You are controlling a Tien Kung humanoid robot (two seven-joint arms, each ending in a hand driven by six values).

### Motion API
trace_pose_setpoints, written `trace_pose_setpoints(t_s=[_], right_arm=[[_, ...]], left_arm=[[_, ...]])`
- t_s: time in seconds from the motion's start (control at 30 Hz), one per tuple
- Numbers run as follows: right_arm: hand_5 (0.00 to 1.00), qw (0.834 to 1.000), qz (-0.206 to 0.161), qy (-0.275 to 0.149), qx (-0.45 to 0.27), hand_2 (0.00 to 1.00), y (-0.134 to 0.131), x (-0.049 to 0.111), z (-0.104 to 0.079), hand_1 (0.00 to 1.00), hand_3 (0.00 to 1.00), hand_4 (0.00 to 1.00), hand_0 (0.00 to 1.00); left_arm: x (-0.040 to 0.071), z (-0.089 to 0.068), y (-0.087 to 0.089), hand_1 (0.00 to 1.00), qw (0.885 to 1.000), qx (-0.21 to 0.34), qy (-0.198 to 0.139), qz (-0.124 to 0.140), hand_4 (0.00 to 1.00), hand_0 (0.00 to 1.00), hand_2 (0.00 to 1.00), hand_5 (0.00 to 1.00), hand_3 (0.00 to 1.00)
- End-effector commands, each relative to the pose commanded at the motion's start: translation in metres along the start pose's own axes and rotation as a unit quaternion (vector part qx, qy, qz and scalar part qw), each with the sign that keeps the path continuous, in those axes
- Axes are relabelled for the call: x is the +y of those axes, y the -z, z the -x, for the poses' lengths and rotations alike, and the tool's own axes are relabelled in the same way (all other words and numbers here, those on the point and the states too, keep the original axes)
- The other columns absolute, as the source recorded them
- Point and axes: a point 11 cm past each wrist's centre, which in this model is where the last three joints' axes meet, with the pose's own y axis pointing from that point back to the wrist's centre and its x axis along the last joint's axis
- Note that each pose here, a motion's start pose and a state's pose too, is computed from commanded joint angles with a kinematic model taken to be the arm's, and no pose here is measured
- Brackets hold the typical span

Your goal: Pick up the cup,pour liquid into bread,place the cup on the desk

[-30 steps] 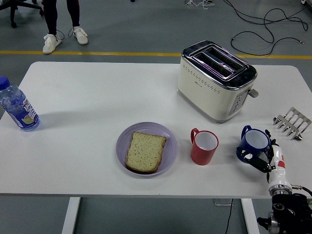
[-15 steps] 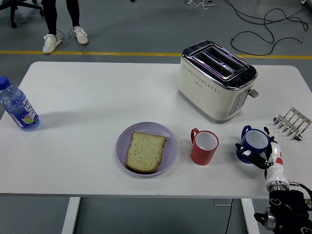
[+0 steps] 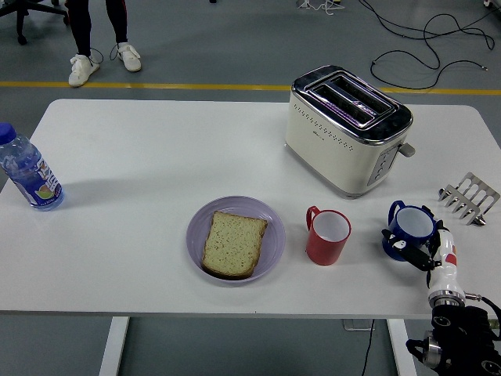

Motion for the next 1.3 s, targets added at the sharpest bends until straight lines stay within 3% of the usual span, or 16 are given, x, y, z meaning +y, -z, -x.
trace_pose_setpoints(t_s=[0.17,0.2,0.57,0.6,0.97,1.0,1.17,1.3], right_arm=[[0.085,1.000,-0.001,0.000,-0.010,0.673,-0.001,0.001,0.000,0.611,0.742,0.896,0.652],[0.080,1.000,-0.001,0.000,-0.010,0.608,-0.001,0.001,0.000,0.551,0.652,0.843,0.590],[0.095,0.999,-0.028,-0.008,-0.020,0.580,0.012,0.006,-0.012,0.525,0.610,0.826,0.553],[0.102,0.999,-0.033,-0.012,-0.022,0.555,0.016,0.006,-0.014,0.498,0.581,0.818,0.505],[0.094,0.993,-0.114,-0.013,-0.016,0.538,0.089,0.004,-0.038,0.447,0.545,0.793,0.443],[0.050,0.993,-0.118,-0.008,-0.014,0.528,0.096,0.005,-0.037,0.387,0.525,0.743,0.361],[0.050,0.989,-0.149,0.017,0.018,0.528,0.143,0.016,-0.033,0.387,0.525,0.743,0.361],[0.047,0.984,-0.159,0.063,0.044,0.521,0.174,0.029,-0.019,0.369,0.525,0.739,0.345]], left_arm=[[0.000,0.001,0.000,0.709,1.000,0.000,0.001,0.000,0.400,0.669,0.732,0.924,0.643],[0.000,0.001,0.001,0.708,1.000,0.000,0.001,0.000,0.402,0.669,0.733,0.920,0.643],[-0.001,0.000,0.013,0.709,1.000,-0.004,0.000,-0.010,0.403,0.669,0.733,0.923,0.644],[-0.001,0.000,0.013,0.709,1.000,-0.004,0.000,-0.010,0.403,0.669,0.733,0.923,0.644],[-0.001,-0.002,0.011,0.708,1.000,0.002,-0.002,-0.006,0.403,0.668,0.733,0.922,0.643],[-0.001,-0.002,0.011,0.707,1.000,0.002,-0.002,-0.006,0.405,0.667,0.732,0.923,0.645],[-0.001,-0.003,0.009,0.707,1.000,0.005,-0.002,-0.004,0.405,0.667,0.732,0.923,0.645],[0.000,-0.004,0.008,0.706,1.000,0.006,-0.003,-0.002,0.405,0.667,0.732,0.923,0.645]])
